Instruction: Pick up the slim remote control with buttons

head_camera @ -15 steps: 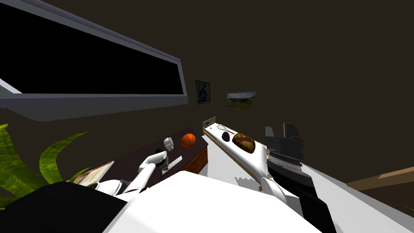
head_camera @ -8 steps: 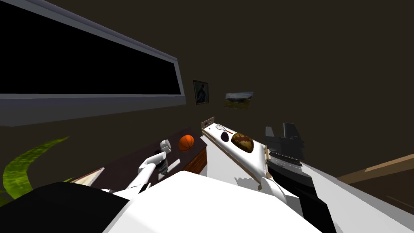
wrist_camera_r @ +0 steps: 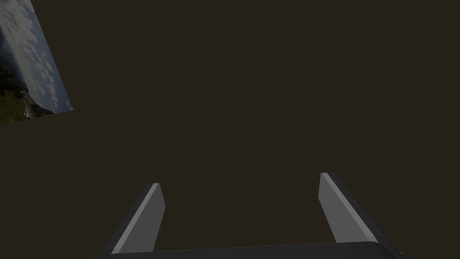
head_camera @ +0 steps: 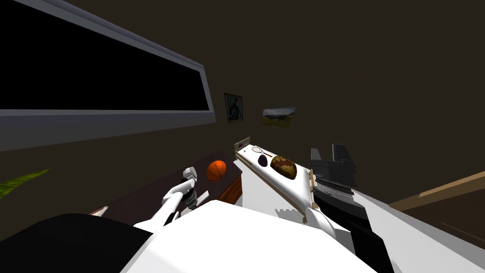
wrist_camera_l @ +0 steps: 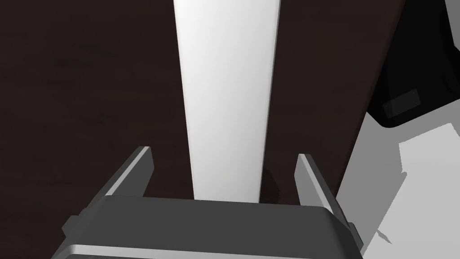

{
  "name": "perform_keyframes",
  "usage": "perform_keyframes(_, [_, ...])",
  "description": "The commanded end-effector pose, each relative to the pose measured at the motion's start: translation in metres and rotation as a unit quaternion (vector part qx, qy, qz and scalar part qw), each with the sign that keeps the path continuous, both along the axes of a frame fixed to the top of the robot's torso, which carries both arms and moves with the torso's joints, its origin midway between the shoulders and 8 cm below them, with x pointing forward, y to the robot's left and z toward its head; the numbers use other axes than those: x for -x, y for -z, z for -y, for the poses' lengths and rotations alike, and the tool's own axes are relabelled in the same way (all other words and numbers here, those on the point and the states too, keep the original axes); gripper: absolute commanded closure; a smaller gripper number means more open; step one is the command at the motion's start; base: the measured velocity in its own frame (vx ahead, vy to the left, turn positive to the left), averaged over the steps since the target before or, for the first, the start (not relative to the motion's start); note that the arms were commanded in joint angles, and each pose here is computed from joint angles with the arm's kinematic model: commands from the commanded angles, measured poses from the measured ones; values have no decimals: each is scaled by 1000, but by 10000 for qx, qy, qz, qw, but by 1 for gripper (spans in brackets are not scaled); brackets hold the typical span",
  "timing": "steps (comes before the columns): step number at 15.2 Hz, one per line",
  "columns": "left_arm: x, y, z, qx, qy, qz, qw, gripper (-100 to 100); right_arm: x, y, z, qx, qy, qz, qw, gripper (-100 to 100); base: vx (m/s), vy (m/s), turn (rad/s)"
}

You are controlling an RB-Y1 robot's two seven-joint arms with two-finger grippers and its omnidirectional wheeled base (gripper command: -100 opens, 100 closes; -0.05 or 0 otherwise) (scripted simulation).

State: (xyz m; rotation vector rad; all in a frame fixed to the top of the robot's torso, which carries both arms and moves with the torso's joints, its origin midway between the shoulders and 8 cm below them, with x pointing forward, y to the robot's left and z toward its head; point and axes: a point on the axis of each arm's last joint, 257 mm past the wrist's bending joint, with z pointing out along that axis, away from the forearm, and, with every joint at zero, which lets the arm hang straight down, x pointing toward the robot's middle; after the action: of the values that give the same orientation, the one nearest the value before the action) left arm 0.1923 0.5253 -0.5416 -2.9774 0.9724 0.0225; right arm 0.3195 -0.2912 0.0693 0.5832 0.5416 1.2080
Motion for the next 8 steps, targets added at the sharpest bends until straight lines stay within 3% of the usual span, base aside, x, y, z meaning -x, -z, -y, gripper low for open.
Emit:
perform_keyframes(1, [1, 9, 7, -12, 18, 19, 10000, -100, 0, 0, 0, 0, 0, 0, 10000, 0, 22, 44, 33])
perform_keyframes(4, [4, 20, 16, -14, 42, 31, 10000, -100, 0, 0, 0, 0, 0, 0, 10000, 0, 20, 42, 17])
perform_keyframes(5, [3, 16, 11, -2, 29, 13, 10000, -100, 0, 0, 0, 0, 0, 0, 10000, 0, 11, 21, 7])
perform_keyframes(6, [3, 17, 12, -11, 33, 23, 10000, 100, 0, 0, 0, 0, 0, 0, 10000, 0, 4, 8, -1])
perform_keyframes(8, [4, 18, 13, 8, 29, 9, 10000, 100, 0, 0, 0, -1, 0, 1, 10000, 0, 0, 0, 0])
